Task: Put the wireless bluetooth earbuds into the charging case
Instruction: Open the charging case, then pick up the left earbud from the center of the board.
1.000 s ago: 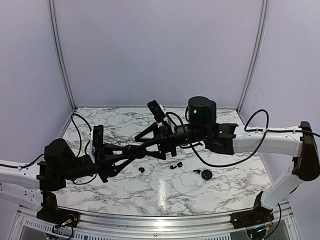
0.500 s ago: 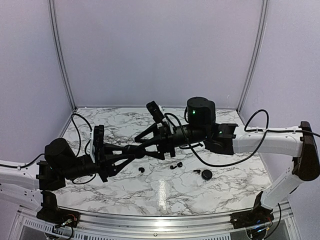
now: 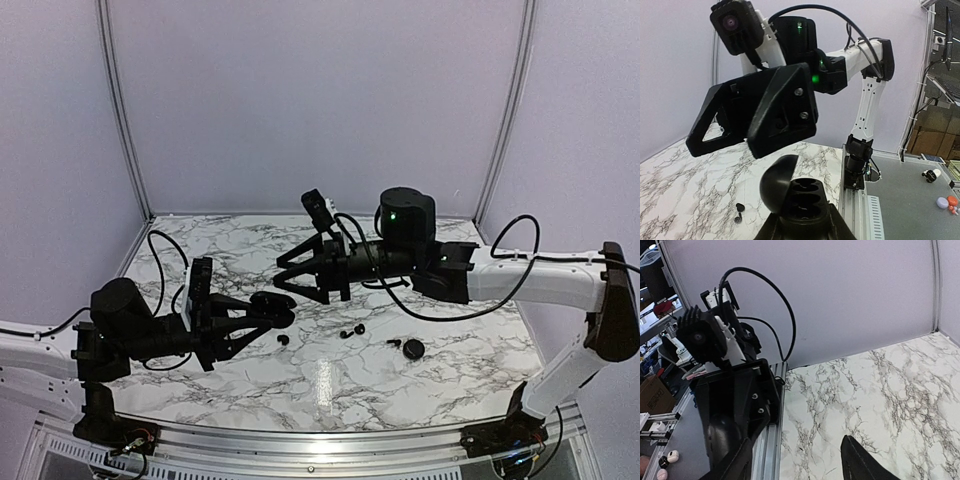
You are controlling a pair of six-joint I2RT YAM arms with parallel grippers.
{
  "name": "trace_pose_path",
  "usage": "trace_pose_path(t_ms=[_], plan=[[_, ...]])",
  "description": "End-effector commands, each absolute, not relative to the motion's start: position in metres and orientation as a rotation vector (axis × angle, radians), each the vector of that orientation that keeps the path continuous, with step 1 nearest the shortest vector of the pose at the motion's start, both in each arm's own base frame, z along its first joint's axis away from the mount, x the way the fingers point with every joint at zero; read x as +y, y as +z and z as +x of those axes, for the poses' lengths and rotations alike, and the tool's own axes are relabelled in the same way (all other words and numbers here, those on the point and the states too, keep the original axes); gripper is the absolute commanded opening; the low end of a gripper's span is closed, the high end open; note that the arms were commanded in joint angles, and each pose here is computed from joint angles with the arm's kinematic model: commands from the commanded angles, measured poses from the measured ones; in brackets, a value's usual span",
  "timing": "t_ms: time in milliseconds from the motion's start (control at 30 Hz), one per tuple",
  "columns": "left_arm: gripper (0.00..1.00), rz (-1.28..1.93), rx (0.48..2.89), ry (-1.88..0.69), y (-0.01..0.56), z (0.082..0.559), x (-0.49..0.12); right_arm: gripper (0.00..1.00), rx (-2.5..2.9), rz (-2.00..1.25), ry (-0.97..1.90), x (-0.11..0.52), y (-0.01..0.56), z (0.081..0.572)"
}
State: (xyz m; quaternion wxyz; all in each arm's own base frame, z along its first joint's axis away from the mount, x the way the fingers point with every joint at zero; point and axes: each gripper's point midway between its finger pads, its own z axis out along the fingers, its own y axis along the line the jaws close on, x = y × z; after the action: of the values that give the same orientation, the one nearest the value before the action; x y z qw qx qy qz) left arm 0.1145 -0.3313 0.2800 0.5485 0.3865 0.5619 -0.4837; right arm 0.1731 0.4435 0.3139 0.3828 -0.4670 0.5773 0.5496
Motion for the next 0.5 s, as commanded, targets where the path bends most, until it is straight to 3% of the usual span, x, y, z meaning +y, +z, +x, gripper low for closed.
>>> trace_pose_path(t_ms=[0, 467], plan=[[0.0, 0.913, 1.225, -1.214, 0.309, 0.101, -0.328, 0.61, 1.472, -1.138, 1.344, 0.442, 0.328, 0.19], [0.0, 0.845, 1.289, -1.169, 0.297, 0.111, -0.315, 0.61, 1.393, -1.181, 1.31, 0.421, 0.351, 0.183]])
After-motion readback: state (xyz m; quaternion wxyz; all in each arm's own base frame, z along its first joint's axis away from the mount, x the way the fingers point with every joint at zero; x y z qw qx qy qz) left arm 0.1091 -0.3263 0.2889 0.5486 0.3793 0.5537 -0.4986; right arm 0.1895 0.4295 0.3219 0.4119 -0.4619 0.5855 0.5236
